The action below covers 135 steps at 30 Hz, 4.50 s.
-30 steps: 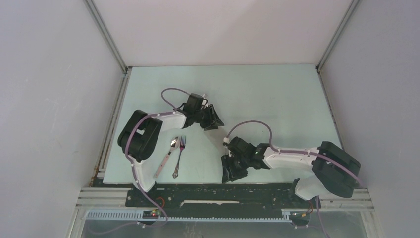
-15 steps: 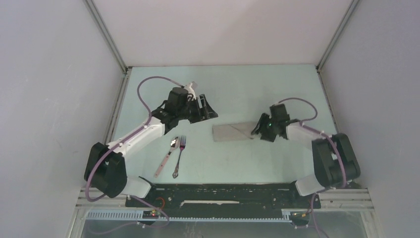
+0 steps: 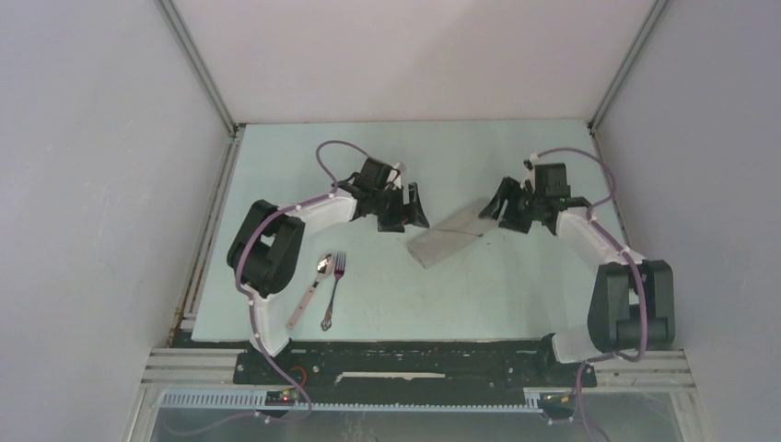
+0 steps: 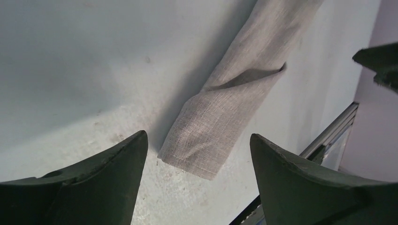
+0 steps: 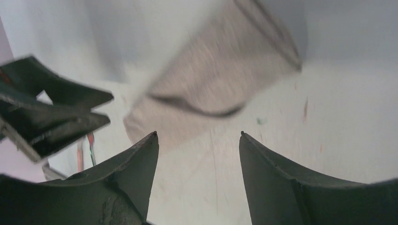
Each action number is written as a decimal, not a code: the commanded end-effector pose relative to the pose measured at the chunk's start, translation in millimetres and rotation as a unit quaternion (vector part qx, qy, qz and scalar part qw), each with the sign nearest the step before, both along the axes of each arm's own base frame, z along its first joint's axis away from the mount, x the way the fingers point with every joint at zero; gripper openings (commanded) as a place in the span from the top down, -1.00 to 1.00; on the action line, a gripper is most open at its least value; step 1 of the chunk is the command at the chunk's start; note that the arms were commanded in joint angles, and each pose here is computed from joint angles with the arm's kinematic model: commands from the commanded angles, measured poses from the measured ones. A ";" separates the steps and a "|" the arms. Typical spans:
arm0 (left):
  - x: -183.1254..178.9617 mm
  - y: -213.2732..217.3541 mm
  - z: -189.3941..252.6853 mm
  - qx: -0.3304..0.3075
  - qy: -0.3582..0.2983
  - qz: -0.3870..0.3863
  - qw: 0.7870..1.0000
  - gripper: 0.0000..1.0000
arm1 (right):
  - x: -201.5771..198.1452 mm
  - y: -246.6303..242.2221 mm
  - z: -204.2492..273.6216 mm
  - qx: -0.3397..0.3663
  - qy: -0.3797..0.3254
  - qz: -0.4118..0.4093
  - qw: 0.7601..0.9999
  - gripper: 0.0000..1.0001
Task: Fold the napkin into a case and place the utensils inside
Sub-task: Rotate the smaller rectangle-folded napkin at the center of the board, then move the smaller rectangle folded napkin to the corner of the board.
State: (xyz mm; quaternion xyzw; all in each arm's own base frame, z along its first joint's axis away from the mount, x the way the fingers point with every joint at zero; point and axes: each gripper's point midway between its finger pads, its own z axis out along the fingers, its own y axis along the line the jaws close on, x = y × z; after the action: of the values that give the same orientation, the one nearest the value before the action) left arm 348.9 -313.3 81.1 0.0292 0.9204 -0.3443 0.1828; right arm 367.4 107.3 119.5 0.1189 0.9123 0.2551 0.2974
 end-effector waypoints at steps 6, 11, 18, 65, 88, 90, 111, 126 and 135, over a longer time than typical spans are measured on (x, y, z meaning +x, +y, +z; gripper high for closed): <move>-28.4 -42.9 -48.3 0.014 0.039 -0.089 0.995 -0.48 | -68.7 -17.2 -25.8 0.045 0.049 0.004 0.998 -0.44; -77.6 -104.1 -46.3 -0.051 0.073 -0.104 0.990 -0.27 | -64.9 -56.1 -28.6 0.036 0.041 -0.060 0.997 -0.45; -176.7 -215.7 3.4 -0.192 0.137 -0.160 0.958 -0.44 | -58.7 -88.4 -31.9 -0.007 0.056 -0.097 0.994 -0.46; -160.2 -58.0 61.9 -0.156 0.003 -0.067 0.986 -0.60 | 62.3 -4.9 -25.9 0.109 0.050 0.063 0.991 -0.39; -195.1 10.4 128.2 -0.173 -0.136 -0.084 0.972 -0.66 | -118.4 1.3 -66.2 -0.484 0.208 0.095 0.845 -0.25; -197.8 12.9 130.7 -0.178 -0.140 -0.087 0.970 -0.67 | -117.3 5.9 -72.2 -0.483 0.209 0.091 0.846 -0.26; -210.5 28.8 143.3 -0.204 -0.163 -0.104 0.960 -0.68 | -89.0 -2.6 -100.4 -0.552 0.205 0.046 0.807 -0.04; -214.8 33.1 147.4 -0.213 -0.174 -0.118 0.954 -0.69 | -87.0 -113.2 -99.6 -0.621 0.270 -0.015 0.736 1.00; -217.1 32.2 151.1 -0.218 -0.179 -0.133 0.950 -0.69 | -105.6 -173.0 -105.6 -0.653 0.306 -0.008 0.693 1.00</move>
State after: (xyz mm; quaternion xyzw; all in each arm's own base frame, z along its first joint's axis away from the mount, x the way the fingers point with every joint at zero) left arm 133.0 -280.8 220.9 0.1480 0.7824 -0.5353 0.2818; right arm 264.0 -43.4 15.8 -0.0094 0.9027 -0.4302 0.0018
